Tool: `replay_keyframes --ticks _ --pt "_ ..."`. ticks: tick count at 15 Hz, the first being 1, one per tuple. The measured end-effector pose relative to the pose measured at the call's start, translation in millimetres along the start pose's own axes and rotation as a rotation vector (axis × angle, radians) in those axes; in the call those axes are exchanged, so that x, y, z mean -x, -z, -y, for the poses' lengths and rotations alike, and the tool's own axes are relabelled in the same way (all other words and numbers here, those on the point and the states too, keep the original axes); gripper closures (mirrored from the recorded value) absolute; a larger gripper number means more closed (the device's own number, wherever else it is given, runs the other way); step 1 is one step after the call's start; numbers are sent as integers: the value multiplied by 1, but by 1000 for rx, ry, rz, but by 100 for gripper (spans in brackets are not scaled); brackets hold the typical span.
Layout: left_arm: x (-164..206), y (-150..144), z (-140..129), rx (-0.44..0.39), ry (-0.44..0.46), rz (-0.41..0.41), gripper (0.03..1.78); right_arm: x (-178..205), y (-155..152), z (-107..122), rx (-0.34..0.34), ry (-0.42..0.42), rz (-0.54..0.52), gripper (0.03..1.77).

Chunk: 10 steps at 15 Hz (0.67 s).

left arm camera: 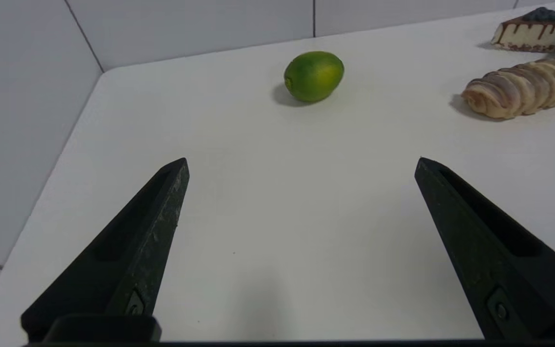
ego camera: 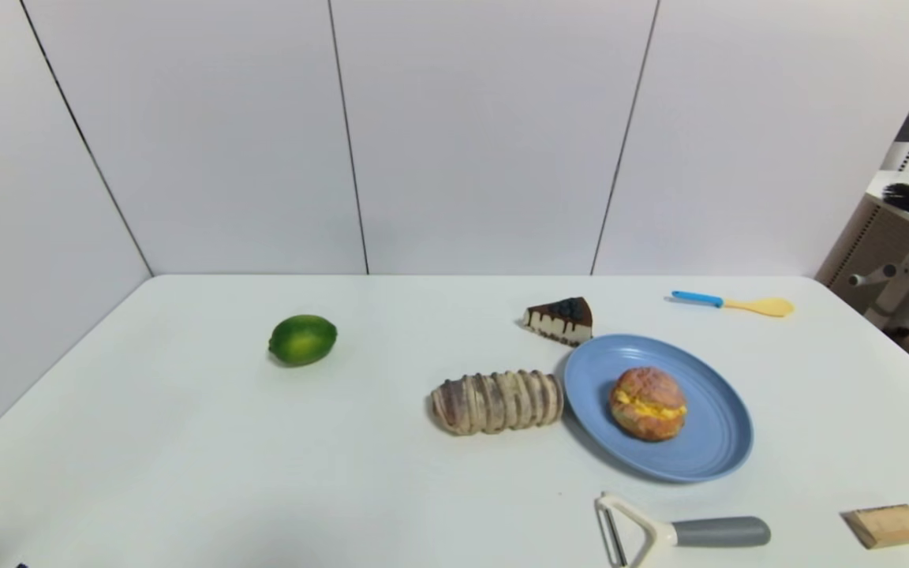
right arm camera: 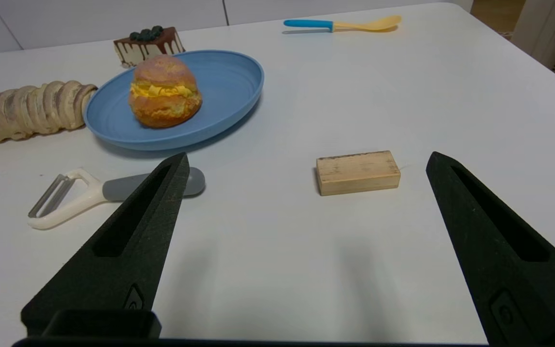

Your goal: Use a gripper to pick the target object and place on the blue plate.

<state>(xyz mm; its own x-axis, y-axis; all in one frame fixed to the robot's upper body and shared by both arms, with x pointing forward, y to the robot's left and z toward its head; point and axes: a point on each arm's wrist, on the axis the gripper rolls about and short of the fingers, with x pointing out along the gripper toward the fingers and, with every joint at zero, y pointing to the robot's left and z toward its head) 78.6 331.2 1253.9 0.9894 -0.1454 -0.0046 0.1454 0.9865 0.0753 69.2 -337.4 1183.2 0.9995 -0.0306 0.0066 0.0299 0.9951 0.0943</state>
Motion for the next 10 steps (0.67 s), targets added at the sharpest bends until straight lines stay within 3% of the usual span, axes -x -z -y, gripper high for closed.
replay_keyframes --ticks 5,7,10 --pt "8 50 5 15 -35 -23 12 0 0 0 0 0 0 10" --pt "9 65 5 11 -100 -35 12 0 0 0 0 0 0 10" --pt "10 71 5 2 -113 -33 12 0 0 0 0 0 0 10"
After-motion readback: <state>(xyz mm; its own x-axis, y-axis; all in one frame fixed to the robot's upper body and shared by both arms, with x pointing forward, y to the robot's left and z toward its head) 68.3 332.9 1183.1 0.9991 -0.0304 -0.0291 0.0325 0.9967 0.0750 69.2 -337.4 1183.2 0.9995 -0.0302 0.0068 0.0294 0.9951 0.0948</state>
